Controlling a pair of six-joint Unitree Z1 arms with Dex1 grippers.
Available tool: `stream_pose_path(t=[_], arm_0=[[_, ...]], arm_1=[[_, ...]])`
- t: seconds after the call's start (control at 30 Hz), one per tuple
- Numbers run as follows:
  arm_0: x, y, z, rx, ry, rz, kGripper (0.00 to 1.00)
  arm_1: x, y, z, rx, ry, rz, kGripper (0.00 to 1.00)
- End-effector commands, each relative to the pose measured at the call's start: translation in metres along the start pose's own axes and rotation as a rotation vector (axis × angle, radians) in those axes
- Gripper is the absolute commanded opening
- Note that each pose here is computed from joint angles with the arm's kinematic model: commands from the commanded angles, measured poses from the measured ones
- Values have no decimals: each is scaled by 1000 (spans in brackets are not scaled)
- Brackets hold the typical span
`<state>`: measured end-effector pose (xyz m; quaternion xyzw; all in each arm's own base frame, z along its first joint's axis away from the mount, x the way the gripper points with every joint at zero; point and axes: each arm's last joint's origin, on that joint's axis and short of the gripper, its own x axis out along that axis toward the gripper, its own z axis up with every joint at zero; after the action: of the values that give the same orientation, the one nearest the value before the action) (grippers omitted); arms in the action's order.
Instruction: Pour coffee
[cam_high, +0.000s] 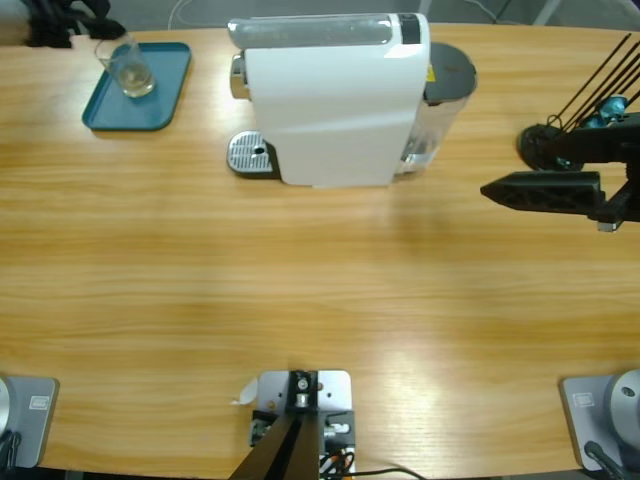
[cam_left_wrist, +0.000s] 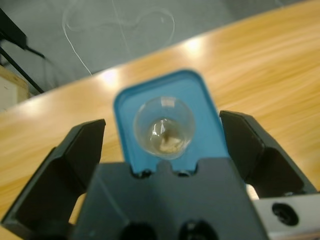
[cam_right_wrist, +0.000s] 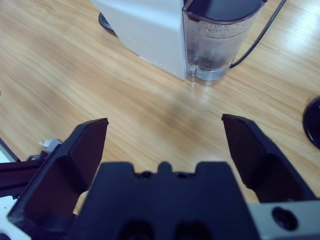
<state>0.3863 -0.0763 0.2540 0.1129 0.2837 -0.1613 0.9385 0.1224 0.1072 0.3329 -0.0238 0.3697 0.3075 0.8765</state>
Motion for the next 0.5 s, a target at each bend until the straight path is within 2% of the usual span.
stream_pose_path(t=[0.03, 0.1, 0.23, 0.3, 0.4, 0.5], arm_0=[[-137, -26, -10, -40, -27, -45, 1000], [-163, -40, -22, -21, 6, -88, 1000], [-200, -59, -51, -35, 40, -240, 1000], [-210, -68, -63, -42, 35, -392, 1000], [-218, -77, -78, -49, 35, -545, 1000], [-234, -85, -94, -30, 38, -594, 987]], arm_1=[[-30, -3, -26, -3, -6, 17, 1000], [-41, -4, -36, -6, -35, 21, 1000], [-43, -6, -47, -41, -2, 17, 1000], [-45, -8, -51, -51, -10, 13, 1000], [-43, -8, -50, -77, -14, 4, 1000], [-38, -8, -46, -103, 2, -8, 1000]])
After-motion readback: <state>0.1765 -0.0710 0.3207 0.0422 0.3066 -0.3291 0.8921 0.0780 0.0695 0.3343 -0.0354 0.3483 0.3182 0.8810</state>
